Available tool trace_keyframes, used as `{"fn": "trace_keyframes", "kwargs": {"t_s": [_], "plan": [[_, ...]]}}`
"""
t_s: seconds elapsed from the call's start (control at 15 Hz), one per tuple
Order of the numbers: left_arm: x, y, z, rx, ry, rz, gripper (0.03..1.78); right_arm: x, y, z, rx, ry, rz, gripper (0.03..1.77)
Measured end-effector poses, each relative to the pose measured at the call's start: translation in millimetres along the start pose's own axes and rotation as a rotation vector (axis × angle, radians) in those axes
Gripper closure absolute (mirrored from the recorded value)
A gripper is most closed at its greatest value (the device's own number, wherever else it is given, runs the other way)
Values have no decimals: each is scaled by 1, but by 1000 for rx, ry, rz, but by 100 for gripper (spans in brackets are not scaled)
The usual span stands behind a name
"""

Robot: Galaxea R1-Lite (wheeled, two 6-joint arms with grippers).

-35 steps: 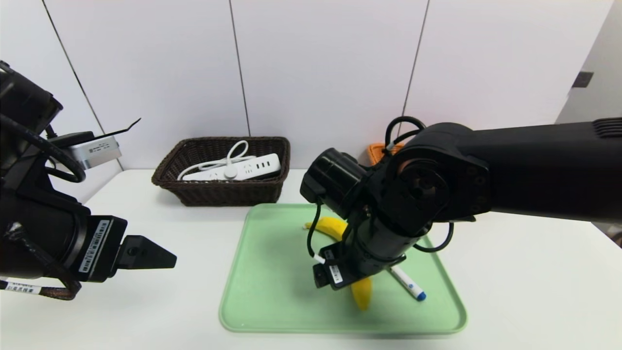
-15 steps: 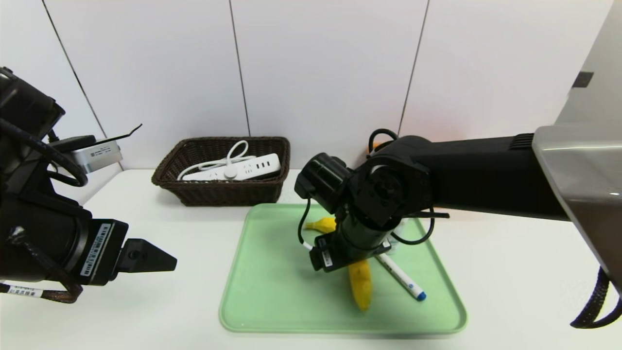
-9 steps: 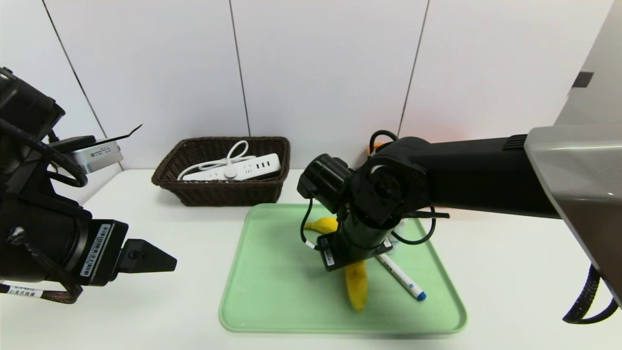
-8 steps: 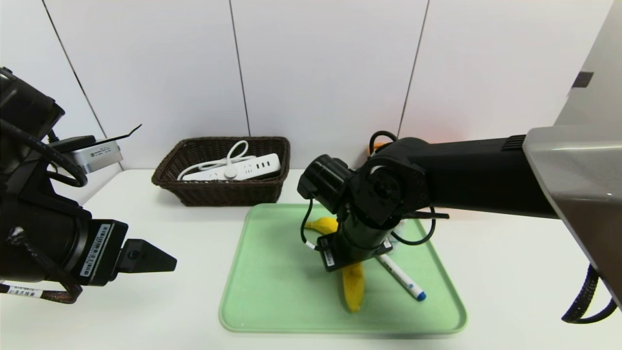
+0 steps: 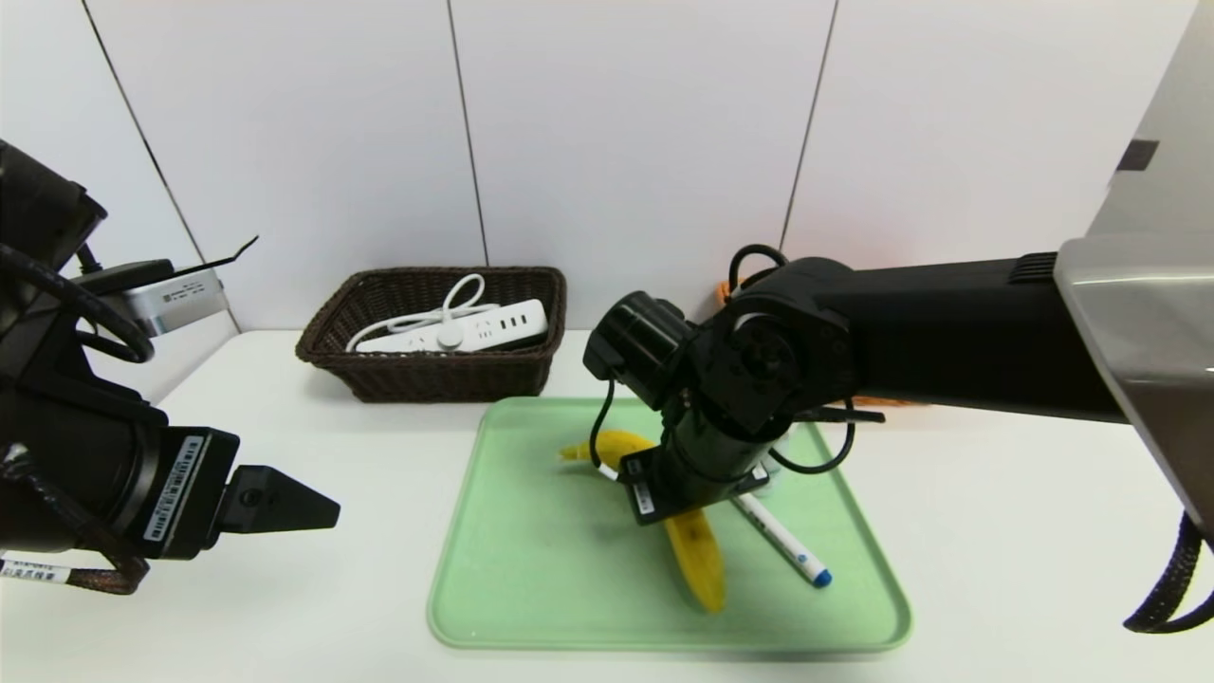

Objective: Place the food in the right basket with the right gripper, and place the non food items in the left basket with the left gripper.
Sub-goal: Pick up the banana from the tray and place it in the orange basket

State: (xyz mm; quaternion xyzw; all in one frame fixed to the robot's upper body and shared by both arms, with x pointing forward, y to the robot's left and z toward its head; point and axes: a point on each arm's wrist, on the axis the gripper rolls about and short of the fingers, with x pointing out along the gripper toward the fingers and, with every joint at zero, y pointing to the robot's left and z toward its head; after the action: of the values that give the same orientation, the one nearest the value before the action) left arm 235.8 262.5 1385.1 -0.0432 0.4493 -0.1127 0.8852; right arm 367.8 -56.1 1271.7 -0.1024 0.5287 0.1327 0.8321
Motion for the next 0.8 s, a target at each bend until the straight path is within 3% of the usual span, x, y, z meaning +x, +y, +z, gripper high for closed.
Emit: {"fn": "trace_keyframes", "kwargs": {"t_s": [0.4,0.8], "plan": [[-9,2,-4,0,-27,-10,12,-50,-3,0,4,-110,57,135],[-14,2,-5,0,-43,-17,12,-147,-26,0,66,-376,164,135]]}}
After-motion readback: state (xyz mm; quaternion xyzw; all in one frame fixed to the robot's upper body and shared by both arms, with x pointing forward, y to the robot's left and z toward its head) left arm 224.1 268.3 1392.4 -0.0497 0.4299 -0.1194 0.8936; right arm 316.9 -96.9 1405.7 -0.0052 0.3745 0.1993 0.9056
